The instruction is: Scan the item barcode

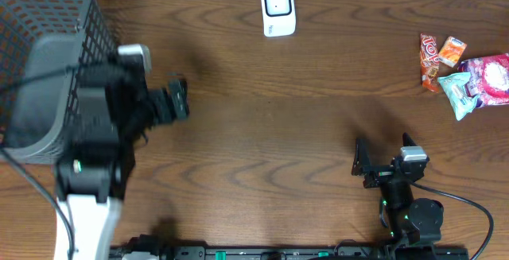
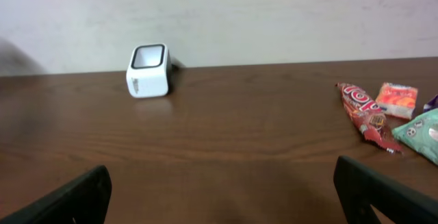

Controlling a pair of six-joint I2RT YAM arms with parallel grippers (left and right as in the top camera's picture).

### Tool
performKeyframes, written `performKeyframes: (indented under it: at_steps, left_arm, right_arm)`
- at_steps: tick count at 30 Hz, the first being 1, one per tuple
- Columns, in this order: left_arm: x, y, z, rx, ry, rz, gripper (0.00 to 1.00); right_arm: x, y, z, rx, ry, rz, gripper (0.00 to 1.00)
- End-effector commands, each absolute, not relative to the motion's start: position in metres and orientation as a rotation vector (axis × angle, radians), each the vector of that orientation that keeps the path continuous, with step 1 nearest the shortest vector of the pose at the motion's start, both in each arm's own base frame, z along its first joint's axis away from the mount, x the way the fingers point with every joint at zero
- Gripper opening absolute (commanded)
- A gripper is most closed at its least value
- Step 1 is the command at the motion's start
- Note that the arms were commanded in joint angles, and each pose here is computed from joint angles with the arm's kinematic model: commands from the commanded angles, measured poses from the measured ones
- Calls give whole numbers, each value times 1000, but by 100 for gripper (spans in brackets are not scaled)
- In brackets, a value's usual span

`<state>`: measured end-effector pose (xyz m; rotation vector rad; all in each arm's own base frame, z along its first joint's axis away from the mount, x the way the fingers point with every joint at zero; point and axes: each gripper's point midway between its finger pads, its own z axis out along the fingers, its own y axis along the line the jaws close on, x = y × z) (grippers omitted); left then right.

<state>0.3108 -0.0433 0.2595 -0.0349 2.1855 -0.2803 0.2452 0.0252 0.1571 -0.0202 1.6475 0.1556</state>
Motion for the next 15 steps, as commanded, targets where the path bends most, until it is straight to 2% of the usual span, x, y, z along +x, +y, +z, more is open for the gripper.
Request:
performKeyframes:
  at_steps: [1,15]
  left_arm:
    - [289,-48,237,107,2120,-252,98]
    - [248,-38,177,114,1821,-188,98]
  right_arm:
    - [245,25,157,-24,1647,149,99]
    - [245,25,157,-24,1647,149,99]
